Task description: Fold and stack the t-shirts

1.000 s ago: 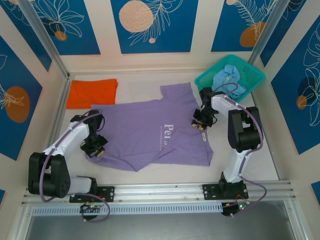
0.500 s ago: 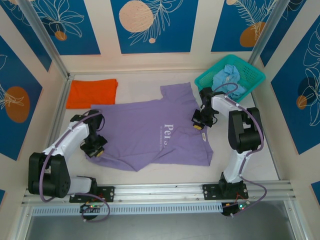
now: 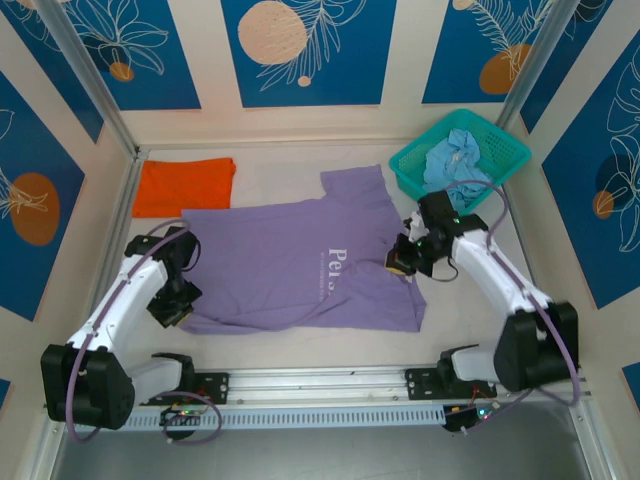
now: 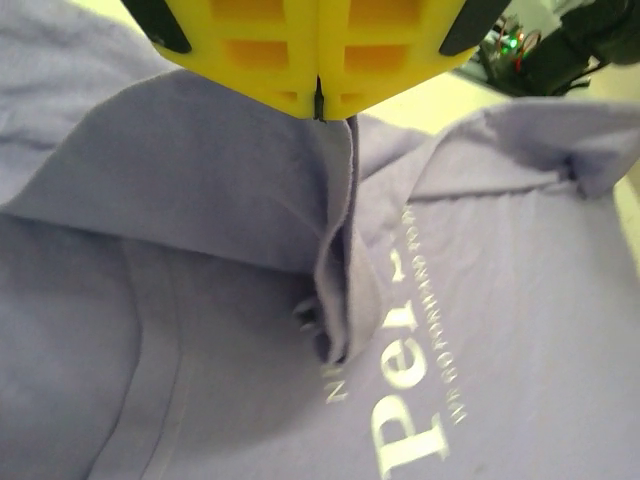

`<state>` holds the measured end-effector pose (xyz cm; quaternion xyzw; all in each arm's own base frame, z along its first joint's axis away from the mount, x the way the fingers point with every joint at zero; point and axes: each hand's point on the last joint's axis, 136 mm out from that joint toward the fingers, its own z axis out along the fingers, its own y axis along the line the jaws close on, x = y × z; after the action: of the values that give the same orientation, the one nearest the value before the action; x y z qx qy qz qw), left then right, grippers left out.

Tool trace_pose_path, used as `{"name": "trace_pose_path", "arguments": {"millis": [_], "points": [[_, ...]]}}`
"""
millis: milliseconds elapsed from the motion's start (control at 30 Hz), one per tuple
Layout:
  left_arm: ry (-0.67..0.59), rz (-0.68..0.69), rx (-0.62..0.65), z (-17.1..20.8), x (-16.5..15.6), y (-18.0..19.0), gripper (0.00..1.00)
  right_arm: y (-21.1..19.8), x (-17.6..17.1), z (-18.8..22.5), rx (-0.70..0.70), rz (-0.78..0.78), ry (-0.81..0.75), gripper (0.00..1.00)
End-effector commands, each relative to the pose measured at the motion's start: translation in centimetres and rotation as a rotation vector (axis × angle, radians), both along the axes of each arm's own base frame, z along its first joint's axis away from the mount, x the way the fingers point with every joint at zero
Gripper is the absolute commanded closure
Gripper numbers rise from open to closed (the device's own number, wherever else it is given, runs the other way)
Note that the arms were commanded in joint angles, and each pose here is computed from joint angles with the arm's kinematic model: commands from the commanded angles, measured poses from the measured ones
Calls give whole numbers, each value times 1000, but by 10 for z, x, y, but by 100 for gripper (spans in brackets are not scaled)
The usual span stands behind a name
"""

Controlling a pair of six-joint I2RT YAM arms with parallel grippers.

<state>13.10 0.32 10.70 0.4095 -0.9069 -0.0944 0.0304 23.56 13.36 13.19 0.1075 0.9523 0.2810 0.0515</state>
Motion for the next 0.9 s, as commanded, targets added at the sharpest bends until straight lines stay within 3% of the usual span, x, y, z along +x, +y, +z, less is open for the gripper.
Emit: {"name": "trace_pose_path", "arguments": {"millis": [0,167,433,600,867], "points": [[99,18,16,9,-28,3,100,13,-36,25,135,65,-78,100],[137,25,50,24,-41,9,100,16,-60,52,229,46,-217,100],[113,47,112,36,-50,23,100,13,-76,76,276,18,-300,100],[72,-9,113,42,-23,28,100,8,-68,79,232,1,-325,100],[76,-67,146,46,41,39,100,6,-12,63,112,16,-257,100]]}}
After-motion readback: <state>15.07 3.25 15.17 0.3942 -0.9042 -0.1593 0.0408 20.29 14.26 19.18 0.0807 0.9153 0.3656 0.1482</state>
